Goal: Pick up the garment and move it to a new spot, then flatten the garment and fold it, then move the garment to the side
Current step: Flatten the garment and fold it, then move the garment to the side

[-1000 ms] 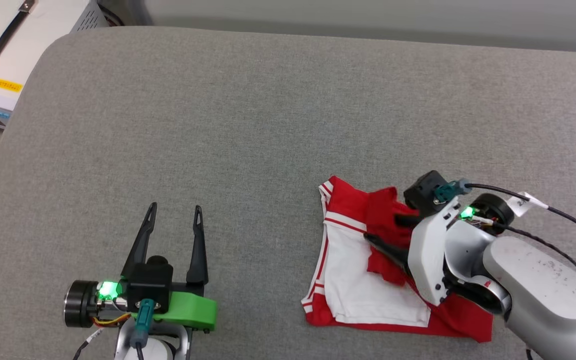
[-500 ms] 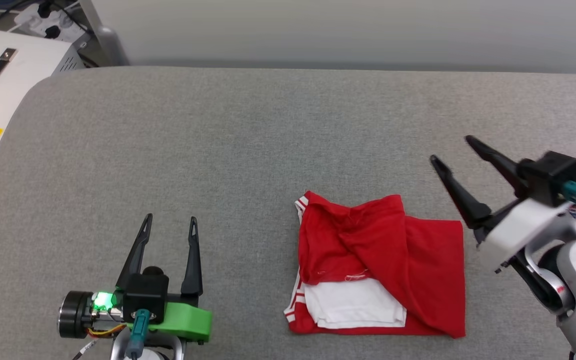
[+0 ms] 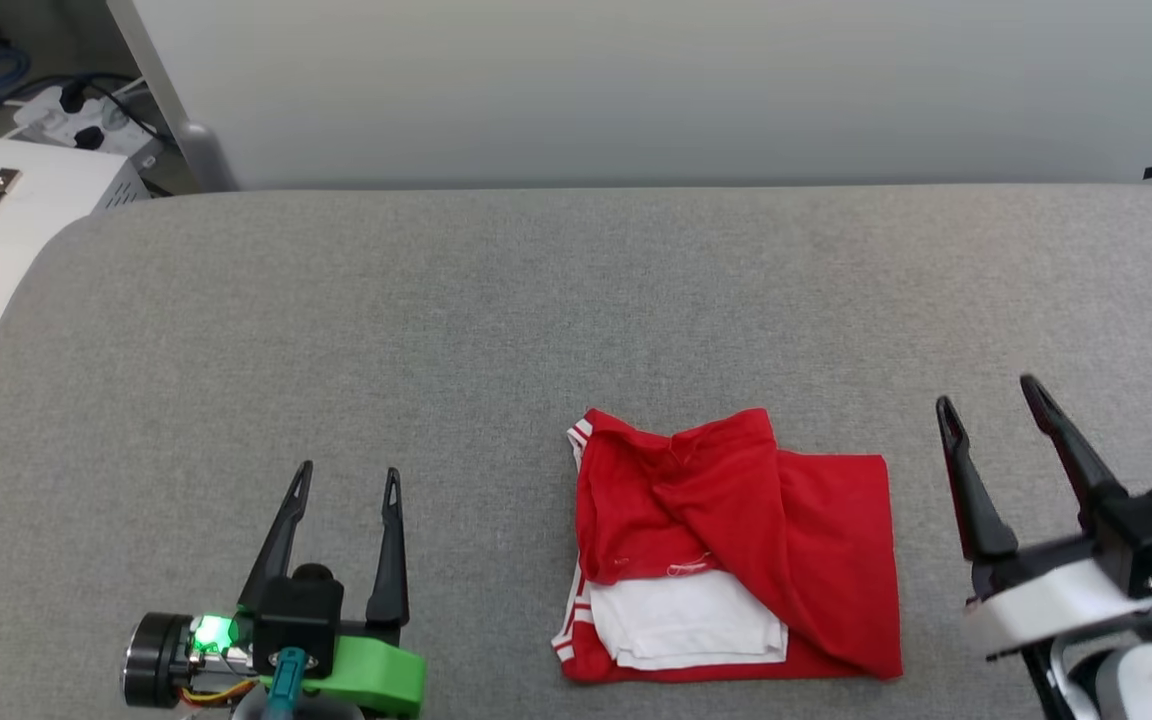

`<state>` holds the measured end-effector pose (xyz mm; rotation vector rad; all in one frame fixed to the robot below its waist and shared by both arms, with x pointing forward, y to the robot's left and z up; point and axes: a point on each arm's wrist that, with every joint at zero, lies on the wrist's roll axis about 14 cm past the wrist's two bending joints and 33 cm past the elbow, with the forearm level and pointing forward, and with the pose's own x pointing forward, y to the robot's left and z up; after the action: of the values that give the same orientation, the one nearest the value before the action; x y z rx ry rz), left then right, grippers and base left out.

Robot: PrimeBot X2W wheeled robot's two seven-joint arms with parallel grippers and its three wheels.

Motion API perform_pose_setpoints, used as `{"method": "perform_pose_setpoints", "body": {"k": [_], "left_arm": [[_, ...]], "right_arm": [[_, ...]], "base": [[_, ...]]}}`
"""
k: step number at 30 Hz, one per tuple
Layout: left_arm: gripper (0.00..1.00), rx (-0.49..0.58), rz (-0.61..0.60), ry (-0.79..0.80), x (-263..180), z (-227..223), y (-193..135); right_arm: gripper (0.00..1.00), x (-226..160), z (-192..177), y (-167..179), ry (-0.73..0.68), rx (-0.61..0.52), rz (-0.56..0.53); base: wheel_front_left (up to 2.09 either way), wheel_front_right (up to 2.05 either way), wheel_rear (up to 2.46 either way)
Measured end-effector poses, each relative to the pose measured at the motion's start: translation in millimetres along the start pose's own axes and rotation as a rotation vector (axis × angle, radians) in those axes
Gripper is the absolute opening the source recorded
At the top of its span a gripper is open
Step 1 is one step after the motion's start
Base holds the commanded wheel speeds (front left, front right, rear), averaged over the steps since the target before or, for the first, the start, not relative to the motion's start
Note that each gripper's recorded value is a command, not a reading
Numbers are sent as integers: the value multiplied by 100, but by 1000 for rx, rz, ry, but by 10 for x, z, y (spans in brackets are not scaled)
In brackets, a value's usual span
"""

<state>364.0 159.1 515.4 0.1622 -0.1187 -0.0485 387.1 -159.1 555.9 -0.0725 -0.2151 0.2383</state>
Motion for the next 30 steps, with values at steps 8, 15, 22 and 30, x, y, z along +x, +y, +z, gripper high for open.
{"method": "perform_pose_setpoints", "body": {"k": [8,15,22,30], "left_arm": [[100,-1,0,-5,-137,35,4],[100,-19,1,-3,-198,39,13],[100,-20,2,1,-218,28,30],[100,-23,3,21,-197,-34,29]], "right_arm": [[100,-348,-108,1,34,76,-104],[100,-450,-81,55,26,114,-120],[100,-470,-88,78,30,118,-118],[100,-165,245,-161,-80,21,-93]], "base": [[0,0,0],[0,0,0],[0,0,0],[0,0,0]]}}
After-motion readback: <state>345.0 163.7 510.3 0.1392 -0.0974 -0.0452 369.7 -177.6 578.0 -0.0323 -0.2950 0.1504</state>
